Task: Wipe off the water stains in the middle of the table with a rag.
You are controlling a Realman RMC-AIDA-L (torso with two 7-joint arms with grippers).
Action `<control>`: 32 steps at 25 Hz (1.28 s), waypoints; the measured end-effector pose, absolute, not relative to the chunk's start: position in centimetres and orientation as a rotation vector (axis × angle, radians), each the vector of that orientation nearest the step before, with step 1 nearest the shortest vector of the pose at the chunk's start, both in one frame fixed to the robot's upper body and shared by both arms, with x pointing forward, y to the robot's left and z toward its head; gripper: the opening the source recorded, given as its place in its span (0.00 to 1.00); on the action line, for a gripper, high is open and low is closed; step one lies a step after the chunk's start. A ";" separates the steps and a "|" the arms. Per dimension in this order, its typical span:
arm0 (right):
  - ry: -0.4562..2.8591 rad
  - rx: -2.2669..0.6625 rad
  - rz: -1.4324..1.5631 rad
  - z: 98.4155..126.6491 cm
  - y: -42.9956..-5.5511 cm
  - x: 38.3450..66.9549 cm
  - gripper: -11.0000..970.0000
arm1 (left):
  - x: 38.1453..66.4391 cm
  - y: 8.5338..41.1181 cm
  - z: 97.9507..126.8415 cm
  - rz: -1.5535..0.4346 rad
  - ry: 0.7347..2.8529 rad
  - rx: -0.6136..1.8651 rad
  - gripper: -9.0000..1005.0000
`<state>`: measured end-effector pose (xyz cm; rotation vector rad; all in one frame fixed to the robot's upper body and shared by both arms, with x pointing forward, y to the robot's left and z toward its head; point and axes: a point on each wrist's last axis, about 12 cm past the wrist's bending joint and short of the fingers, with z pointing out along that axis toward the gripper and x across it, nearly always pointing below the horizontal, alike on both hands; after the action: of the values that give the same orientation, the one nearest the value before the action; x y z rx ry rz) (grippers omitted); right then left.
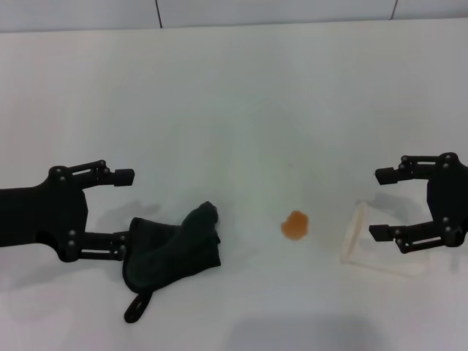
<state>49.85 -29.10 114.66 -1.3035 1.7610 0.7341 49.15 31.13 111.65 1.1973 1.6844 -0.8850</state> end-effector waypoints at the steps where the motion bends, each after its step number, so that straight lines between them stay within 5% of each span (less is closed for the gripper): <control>1: 1.779 -1.308 0.720 114.8 -29.1 49.9 0.87 | 49.2 31.1 111.6 -0.886 1.687 1.201 0.88; 32: 2.278 -1.544 0.222 118.5 -24.0 51.0 0.87 | 49.5 31.0 111.7 -0.874 1.691 1.222 0.88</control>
<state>50.98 -23.99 118.49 -1.5437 2.2782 0.2221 49.54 30.96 111.71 1.2221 1.6912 -0.8743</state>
